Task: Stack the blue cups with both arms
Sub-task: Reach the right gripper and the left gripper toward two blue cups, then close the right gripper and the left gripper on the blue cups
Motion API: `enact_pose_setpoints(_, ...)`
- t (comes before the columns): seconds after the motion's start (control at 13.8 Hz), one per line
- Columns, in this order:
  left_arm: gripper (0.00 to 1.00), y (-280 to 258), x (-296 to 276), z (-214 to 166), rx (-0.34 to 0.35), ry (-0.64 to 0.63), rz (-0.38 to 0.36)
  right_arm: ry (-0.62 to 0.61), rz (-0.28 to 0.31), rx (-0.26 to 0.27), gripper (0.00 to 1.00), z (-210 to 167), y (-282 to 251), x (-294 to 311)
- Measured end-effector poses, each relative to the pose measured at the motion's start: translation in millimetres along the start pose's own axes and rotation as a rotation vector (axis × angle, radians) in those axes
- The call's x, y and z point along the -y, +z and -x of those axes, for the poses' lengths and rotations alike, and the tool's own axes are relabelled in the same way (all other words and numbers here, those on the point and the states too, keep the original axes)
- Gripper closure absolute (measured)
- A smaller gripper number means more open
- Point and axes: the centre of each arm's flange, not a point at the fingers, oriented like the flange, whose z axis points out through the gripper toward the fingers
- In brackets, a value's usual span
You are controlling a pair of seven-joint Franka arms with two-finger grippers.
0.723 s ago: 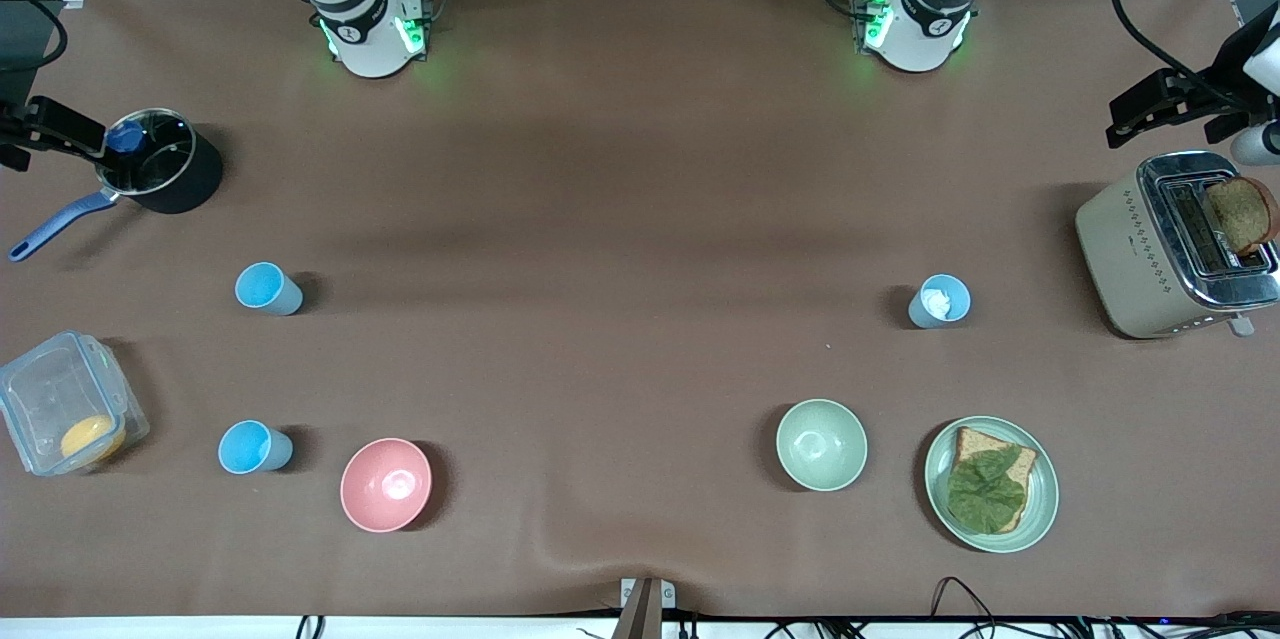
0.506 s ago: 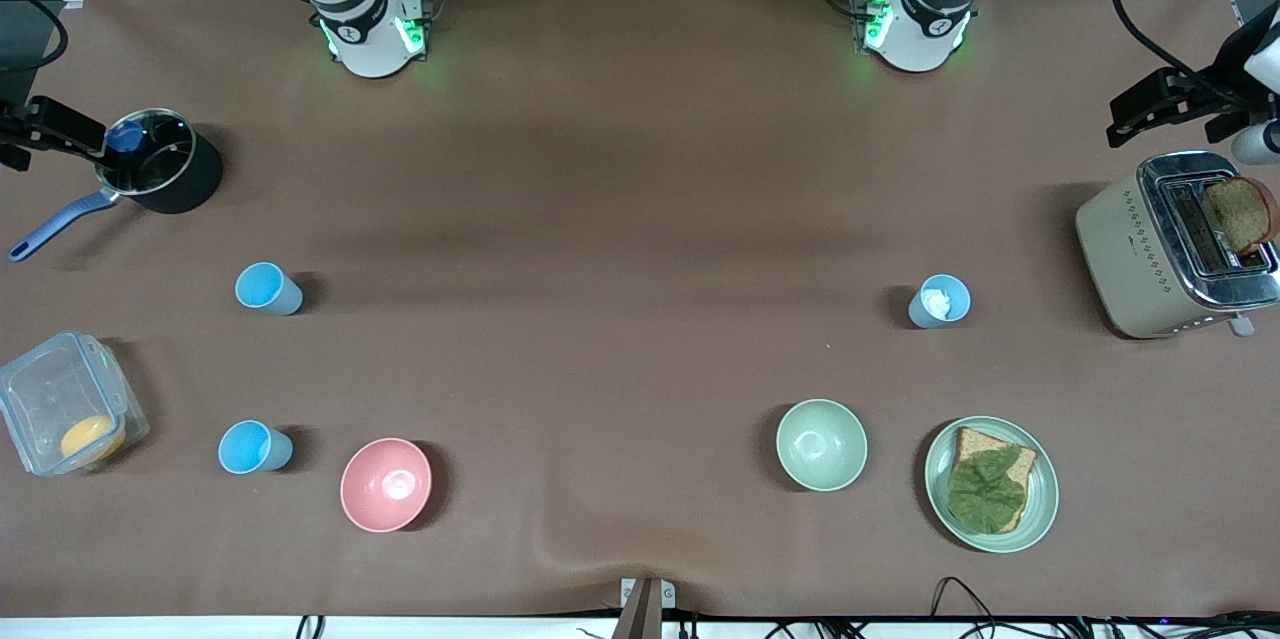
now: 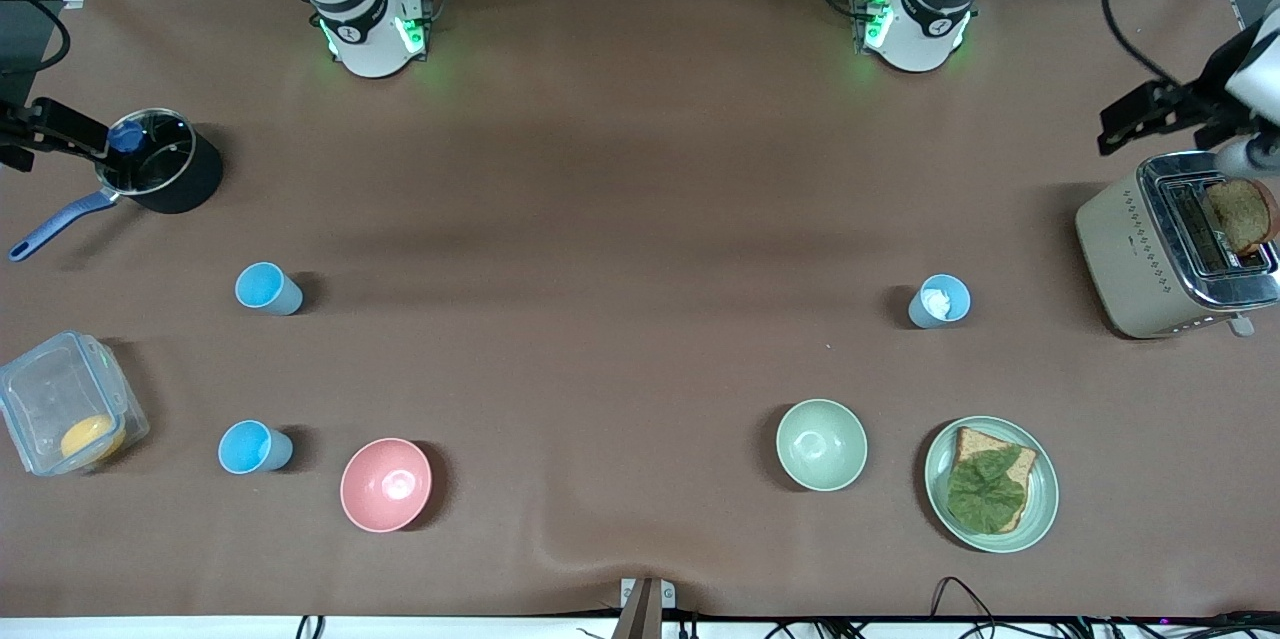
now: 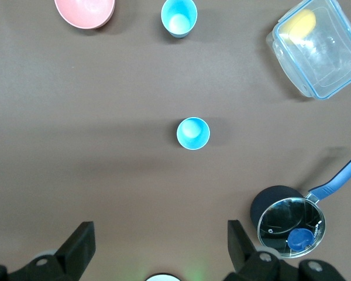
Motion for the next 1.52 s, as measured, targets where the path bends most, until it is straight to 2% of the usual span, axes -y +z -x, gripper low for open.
enact_pose_setpoints(0.22,0.00,66,-5,-26,-0.005,0.005,0.000,-0.014,0.001,0.048,0.00,-13,25,8)
enact_pose_setpoints(0.58,0.00,179,-10,-39,-0.028,0.014,0.004,0.004,0.013,0.179,0.00,-59,109,6)
enact_pose_setpoints(0.8,0.00,235,-1,-49,-0.011,-0.003,0.006,0.034,0.026,0.153,0.00,-94,158,-13)
enact_pose_setpoints(0.87,0.00,253,2,-53,-0.009,-0.010,0.007,0.049,0.027,0.160,0.00,-101,173,-24)
enact_pose_setpoints(1.16,0.00,318,-2,-60,-0.020,-0.004,0.012,0.122,0.003,0.237,0.00,-107,228,-81)
enact_pose_setpoints(1.37,0.00,344,-12,-62,-0.019,0.002,0.025,0.129,-0.017,0.307,0.00,-109,278,-103)
enact_pose_setpoints(1.52,0.00,356,-17,-63,-0.011,0.009,0.028,0.128,-0.014,0.304,0.00,-113,302,-104)
